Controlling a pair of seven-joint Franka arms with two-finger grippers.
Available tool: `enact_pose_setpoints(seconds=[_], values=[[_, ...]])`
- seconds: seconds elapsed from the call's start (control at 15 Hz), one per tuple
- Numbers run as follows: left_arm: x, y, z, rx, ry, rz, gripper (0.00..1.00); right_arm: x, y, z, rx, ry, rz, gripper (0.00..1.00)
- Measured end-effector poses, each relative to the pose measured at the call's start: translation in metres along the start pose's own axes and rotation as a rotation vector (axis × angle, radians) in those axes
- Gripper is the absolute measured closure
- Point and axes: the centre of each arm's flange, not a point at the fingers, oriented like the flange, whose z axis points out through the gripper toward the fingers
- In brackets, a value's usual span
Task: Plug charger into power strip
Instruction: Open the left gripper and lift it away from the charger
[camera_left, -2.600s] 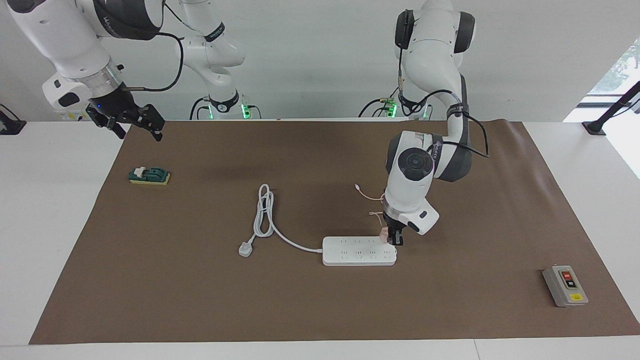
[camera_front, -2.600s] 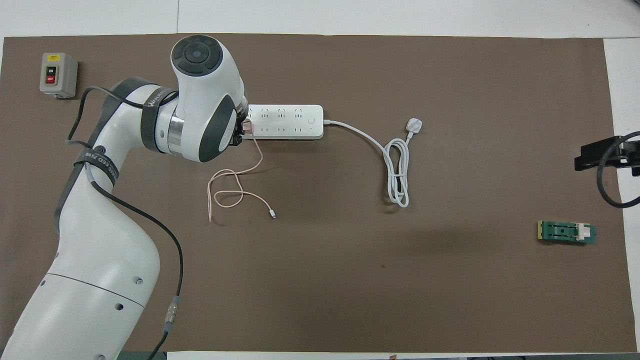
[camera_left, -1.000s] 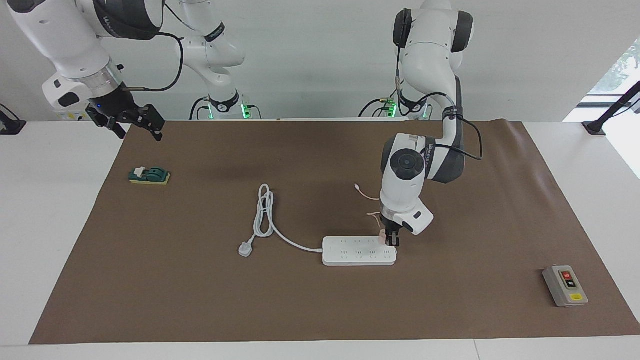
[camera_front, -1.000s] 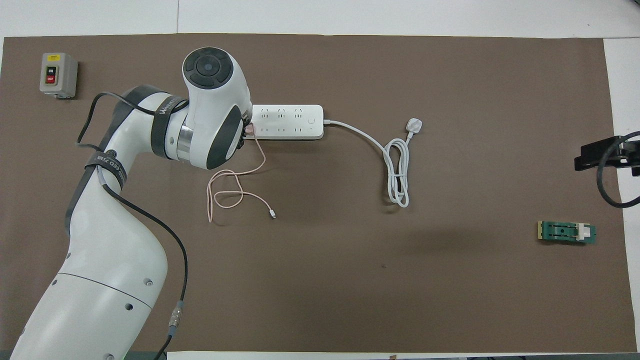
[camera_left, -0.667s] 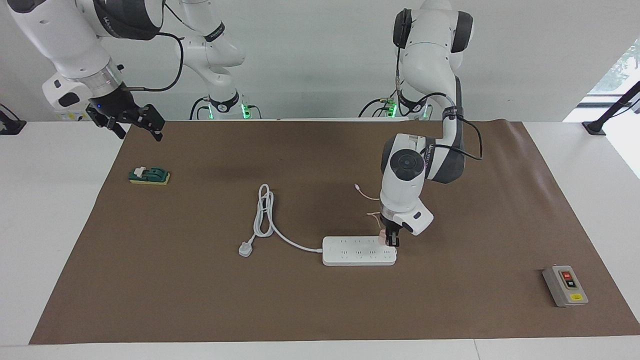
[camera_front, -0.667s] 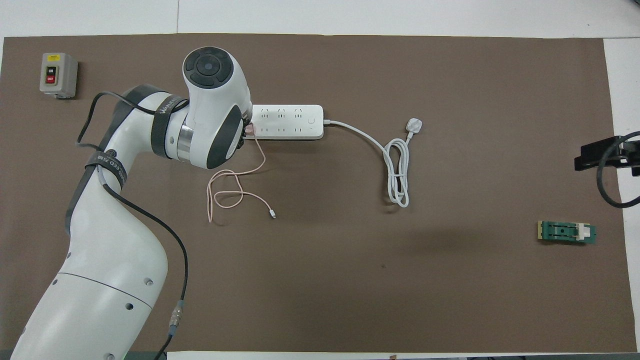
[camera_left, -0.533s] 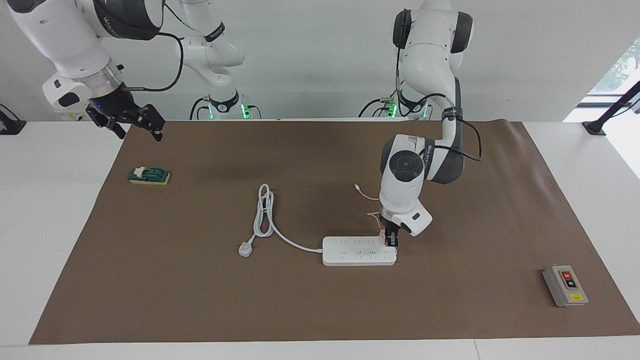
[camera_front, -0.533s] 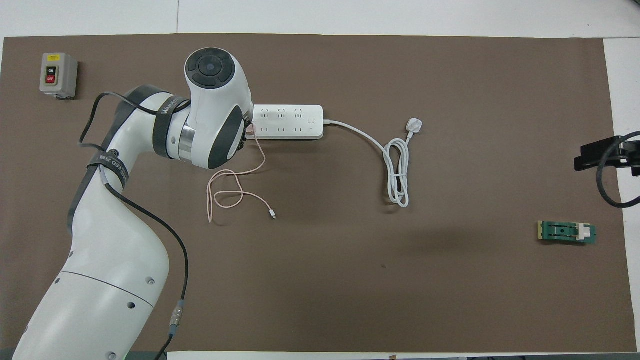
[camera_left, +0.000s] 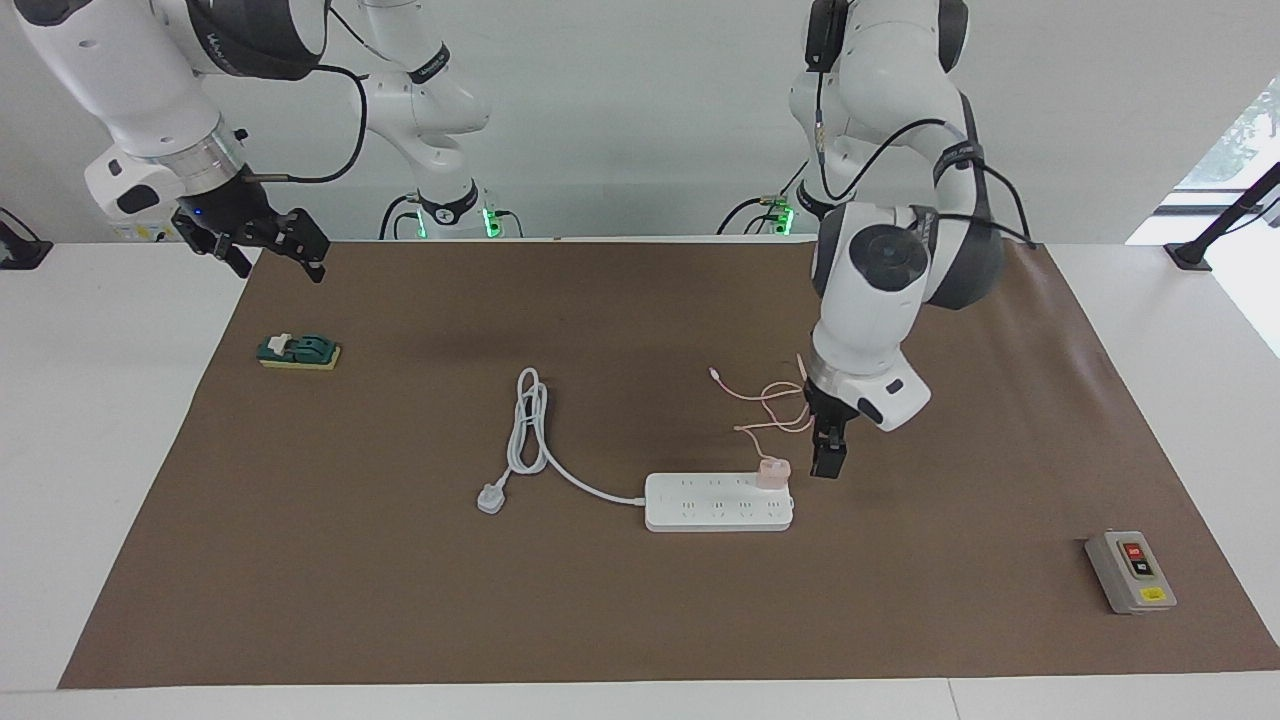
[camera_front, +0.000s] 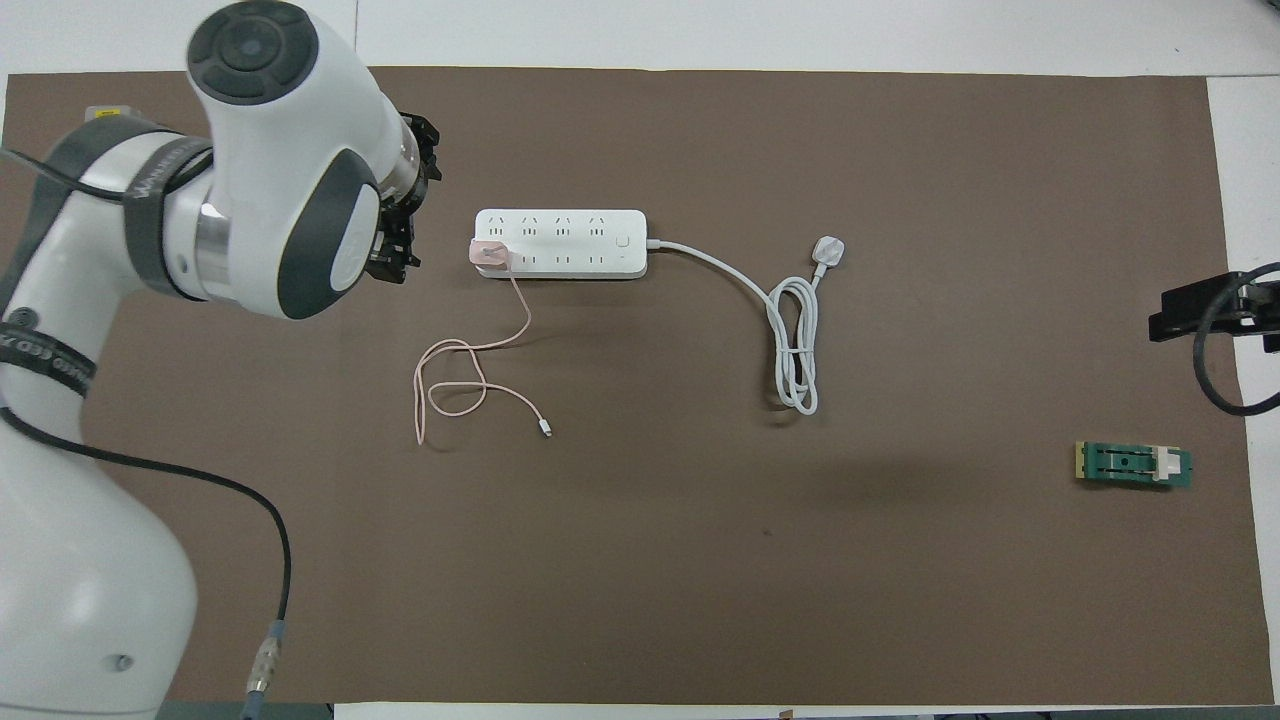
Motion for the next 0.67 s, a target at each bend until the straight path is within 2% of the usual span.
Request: enact_pose_setpoints(seconds=[0.27,0.67], values=[[0.049,-0.023,-0.069,-0.045,-0.012,0.179,0.0,0.0,0.0,0.0,0.0,0.0,0.0,0.0],[0.147,-0.073,-0.137,-0.048,-0.014,0.617,0.0,0.0,0.0,0.0,0.0,0.0,0.0,0.0]])
